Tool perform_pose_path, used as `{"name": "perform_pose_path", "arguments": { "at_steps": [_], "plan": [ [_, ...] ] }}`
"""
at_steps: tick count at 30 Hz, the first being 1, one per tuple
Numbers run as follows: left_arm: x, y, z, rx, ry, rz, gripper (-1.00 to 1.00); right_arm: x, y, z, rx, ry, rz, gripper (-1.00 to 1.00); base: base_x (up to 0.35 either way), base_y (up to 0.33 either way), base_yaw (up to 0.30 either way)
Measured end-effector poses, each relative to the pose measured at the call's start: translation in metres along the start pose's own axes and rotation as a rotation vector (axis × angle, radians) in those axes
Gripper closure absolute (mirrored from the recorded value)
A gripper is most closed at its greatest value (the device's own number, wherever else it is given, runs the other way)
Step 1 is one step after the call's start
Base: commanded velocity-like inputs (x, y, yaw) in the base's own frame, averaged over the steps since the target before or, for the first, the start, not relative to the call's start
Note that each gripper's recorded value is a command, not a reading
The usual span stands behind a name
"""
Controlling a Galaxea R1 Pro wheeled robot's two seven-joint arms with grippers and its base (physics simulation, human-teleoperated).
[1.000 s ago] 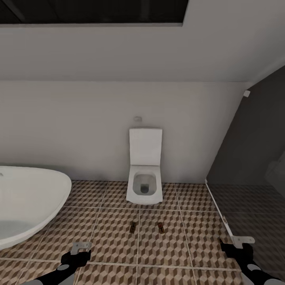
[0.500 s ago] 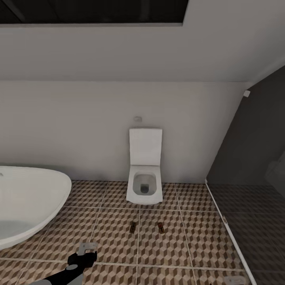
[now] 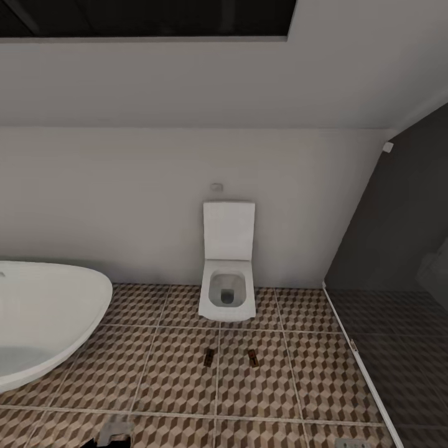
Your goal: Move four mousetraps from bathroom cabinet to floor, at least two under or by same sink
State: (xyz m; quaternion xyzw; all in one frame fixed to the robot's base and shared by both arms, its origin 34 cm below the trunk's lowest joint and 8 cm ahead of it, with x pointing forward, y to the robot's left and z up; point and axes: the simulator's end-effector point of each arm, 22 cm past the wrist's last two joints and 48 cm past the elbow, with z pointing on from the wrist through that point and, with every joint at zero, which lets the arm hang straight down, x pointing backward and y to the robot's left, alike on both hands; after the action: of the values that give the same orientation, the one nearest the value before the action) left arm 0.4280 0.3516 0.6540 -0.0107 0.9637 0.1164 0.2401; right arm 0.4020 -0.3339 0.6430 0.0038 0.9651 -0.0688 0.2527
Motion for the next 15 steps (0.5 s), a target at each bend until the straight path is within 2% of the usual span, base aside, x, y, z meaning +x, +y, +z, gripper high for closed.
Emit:
{"name": "perform_pose_path", "arguments": {
  "at_steps": [5, 10, 13, 15],
  "plan": [
    [0.029, 0.026, -0.008, -0.040, -0.025, 0.005, -1.00, 0.000, -0.002, 0.000, 0.003, -0.001, 0.001, -1.00, 0.000, 0.000, 0.000],
    [0.070, 0.049, -0.020, -0.075, -0.005, 0.028, -1.00, -0.002, -0.005, 0.001, 0.005, -0.006, 0.000, -1.00, 0.000, 0.000, 0.000],
    [0.079, 0.044, -0.023, -0.068, 0.002, 0.030, -1.00, -0.003, -0.008, 0.001, 0.007, -0.010, -0.001, -1.00, 0.000, 0.000, 0.000],
    [0.082, 0.031, -0.025, -0.054, 0.006, 0.024, -1.00, -0.004, -0.009, 0.001, 0.008, -0.013, -0.002, -1.00, 0.000, 0.000, 0.000]
  ]
}}
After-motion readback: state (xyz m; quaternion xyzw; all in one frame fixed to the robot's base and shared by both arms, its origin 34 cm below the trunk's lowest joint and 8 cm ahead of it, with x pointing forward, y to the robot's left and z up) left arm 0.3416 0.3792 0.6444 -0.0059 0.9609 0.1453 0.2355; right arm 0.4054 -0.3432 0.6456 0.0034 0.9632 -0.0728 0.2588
